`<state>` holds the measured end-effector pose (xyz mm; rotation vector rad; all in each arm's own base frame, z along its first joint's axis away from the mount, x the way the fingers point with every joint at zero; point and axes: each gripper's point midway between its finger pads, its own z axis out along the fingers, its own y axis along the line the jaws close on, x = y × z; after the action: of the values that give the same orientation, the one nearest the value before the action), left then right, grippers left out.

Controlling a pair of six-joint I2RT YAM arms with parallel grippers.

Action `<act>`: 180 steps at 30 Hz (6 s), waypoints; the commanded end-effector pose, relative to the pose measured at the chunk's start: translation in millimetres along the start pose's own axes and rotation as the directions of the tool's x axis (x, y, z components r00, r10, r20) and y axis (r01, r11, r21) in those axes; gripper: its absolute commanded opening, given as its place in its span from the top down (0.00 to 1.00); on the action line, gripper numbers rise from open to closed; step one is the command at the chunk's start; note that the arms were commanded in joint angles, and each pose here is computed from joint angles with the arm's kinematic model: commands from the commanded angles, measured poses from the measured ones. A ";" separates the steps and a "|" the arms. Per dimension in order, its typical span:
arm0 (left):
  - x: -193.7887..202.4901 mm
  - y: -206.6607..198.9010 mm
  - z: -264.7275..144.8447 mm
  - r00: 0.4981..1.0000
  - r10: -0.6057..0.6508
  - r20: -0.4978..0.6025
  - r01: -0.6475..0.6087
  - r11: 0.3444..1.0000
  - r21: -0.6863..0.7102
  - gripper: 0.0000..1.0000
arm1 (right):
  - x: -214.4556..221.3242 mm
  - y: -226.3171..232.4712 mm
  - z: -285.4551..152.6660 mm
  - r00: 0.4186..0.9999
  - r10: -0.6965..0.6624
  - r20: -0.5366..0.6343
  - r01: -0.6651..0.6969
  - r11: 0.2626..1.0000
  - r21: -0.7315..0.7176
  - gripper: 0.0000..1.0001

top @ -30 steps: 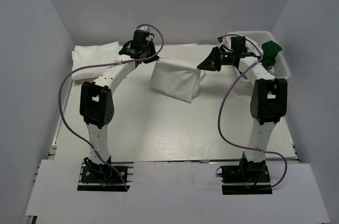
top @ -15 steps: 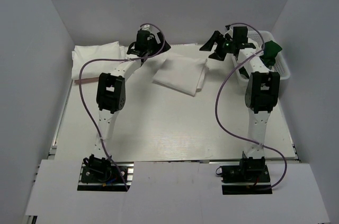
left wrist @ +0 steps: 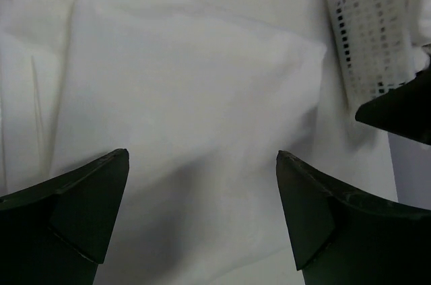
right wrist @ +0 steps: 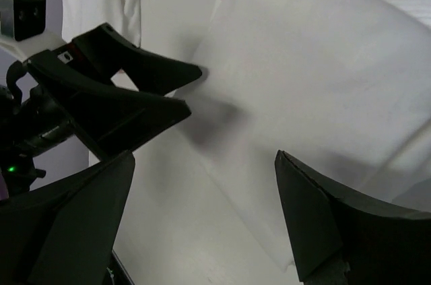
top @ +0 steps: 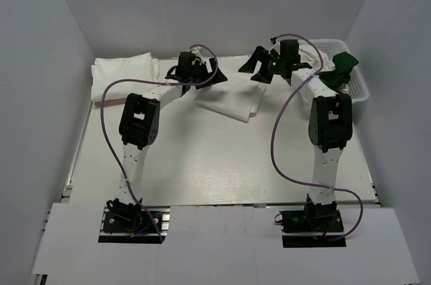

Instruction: Fold and stack the t-shirts

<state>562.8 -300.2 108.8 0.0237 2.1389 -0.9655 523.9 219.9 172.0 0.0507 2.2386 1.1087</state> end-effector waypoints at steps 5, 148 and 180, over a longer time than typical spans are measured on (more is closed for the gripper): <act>62.6 20.6 -13.9 0.984 -0.068 -0.162 0.062 0.997 -0.042 0.00 | 40.8 -82.2 37.7 0.984 0.171 -0.043 -0.165 0.979 0.116 0.10; -238.0 135.5 -312.3 0.816 0.575 -0.056 -0.423 0.528 -0.737 1.00 | 108.2 36.5 -135.3 0.949 -0.314 -0.017 0.314 0.946 0.079 0.10; -217.3 338.7 -330.2 0.890 0.449 -0.081 -0.296 0.433 -0.851 0.46 | 98.4 28.8 -112.2 0.968 -0.235 -0.089 0.243 0.965 0.096 0.10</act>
<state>610.0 198.4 160.7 -0.0012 2.1357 0.3783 368.9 186.6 174.6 -0.2132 2.3357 0.8699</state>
